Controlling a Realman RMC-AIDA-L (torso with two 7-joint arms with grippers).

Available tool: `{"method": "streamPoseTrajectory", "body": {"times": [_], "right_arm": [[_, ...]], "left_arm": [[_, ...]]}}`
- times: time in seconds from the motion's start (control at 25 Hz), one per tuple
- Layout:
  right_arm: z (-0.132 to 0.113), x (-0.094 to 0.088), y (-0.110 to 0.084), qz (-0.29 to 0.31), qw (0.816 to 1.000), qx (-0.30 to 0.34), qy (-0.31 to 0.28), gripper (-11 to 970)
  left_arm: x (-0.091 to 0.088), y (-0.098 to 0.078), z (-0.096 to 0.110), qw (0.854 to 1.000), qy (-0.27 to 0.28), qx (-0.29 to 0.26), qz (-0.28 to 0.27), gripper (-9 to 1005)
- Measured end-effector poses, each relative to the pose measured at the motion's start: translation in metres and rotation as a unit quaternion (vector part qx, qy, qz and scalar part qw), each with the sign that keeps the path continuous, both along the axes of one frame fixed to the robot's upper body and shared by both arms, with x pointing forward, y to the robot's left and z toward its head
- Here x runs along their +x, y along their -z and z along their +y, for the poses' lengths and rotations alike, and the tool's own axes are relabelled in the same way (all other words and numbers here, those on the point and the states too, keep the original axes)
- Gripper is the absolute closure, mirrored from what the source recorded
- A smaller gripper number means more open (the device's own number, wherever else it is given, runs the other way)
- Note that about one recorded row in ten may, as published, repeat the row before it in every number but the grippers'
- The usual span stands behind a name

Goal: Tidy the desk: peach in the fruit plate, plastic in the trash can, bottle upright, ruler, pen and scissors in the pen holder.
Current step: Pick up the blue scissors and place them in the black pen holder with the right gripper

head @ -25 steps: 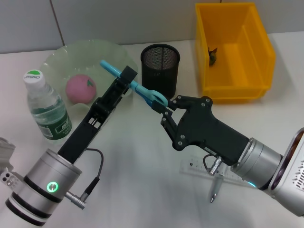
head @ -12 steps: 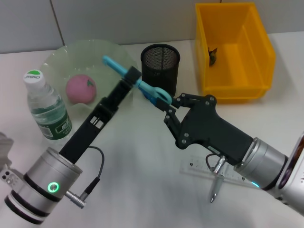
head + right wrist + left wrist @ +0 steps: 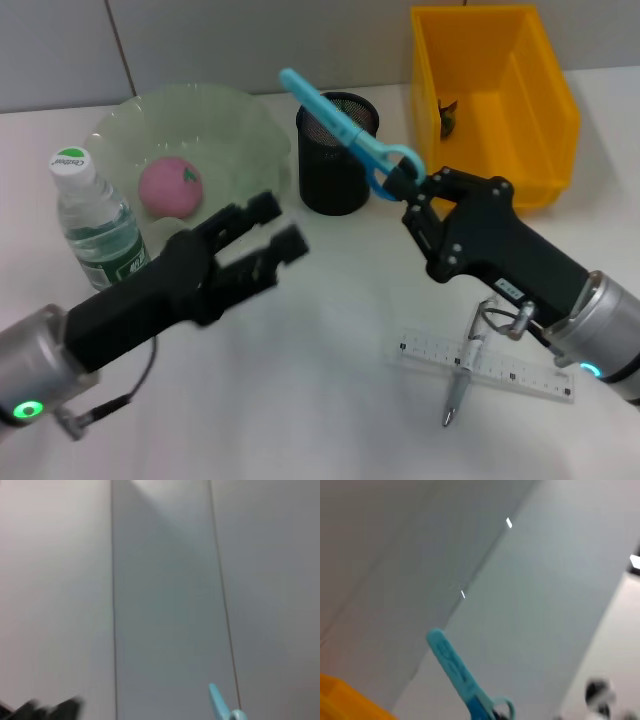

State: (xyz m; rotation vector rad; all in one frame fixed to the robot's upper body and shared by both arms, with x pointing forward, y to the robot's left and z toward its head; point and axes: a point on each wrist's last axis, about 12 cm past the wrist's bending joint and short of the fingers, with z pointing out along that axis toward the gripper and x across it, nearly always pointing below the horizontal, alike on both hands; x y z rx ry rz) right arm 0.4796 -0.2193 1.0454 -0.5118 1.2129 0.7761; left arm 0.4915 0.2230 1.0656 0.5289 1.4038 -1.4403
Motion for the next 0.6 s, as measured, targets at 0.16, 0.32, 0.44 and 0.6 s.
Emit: {"method": "streamPoseTrajectory", "body": {"times": [0.16, 0.32, 0.44, 0.6], "right_arm": [[-0.012, 0.002, -0.002, 0.022, 1.000, 0.015, -0.007, 876], [-0.025, 0.009, -0.006, 0.049, 0.998, 0.029, -0.021, 876], [-0.035, 0.019, -0.013, 0.072, 0.996, 0.035, -0.037, 876], [-0.046, 0.030, -0.019, 0.120, 0.990, 0.014, -0.070, 876]], "left_arm": [[0.001, -0.002, 0.016, 0.994, 0.056, 0.082, -0.035, 157], [0.004, -0.002, 0.025, 0.978, 0.105, 0.167, -0.069, 157], [0.008, -0.002, 0.030, 0.965, 0.126, 0.213, -0.086, 157], [0.014, -0.005, 0.038, 0.953, 0.124, 0.255, -0.110, 159]]}}
